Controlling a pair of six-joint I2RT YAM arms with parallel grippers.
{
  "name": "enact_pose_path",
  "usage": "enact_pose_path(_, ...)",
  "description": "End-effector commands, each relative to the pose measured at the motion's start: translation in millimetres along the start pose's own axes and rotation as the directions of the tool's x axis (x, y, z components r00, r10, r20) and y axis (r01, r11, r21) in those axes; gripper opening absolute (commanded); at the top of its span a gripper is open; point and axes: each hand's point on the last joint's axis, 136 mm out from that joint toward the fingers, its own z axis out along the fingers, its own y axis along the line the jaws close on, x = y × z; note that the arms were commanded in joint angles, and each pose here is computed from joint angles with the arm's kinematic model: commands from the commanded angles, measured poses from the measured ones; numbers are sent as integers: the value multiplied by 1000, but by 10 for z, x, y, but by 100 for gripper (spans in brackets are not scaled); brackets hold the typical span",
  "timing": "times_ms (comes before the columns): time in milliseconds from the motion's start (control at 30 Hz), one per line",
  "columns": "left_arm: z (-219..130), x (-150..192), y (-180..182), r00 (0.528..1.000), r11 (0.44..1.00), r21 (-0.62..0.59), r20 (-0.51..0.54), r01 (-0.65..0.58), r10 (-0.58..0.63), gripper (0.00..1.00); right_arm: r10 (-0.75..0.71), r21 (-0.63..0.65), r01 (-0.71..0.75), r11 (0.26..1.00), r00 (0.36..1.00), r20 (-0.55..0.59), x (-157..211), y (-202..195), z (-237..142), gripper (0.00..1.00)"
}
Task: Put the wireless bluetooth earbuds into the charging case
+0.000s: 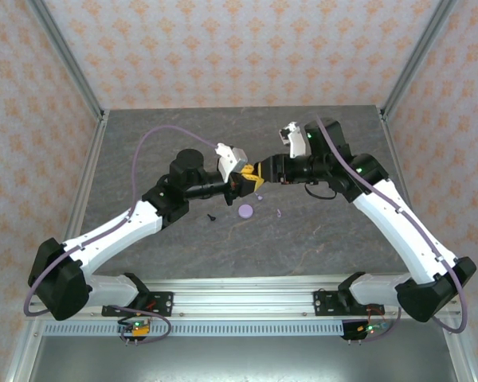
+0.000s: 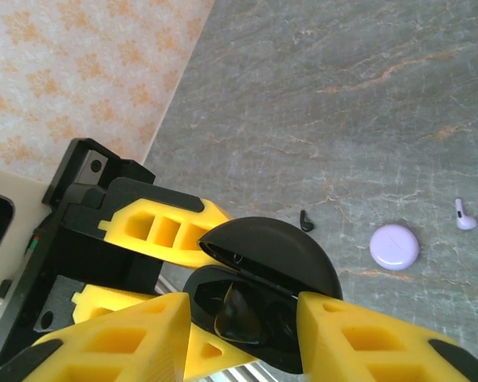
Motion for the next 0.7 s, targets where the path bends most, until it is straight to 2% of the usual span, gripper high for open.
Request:
enact_pose_path(0, -1, -213, -78, 998, 999, 21, 45, -49, 48, 9, -7, 71, 8, 997, 1000, -13, 9, -93, 26, 39)
enact_pose_path(300, 6, -179, -49, 998, 999, 7, 33, -44, 44, 8, 6, 118, -7, 993, 1000, 8, -37, -155, -6, 27)
enact_pose_path(667, 24, -115, 10, 999, 999, -19, 13, -38, 38, 8, 0, 126, -9, 992, 998, 70, -114, -128, -124, 20)
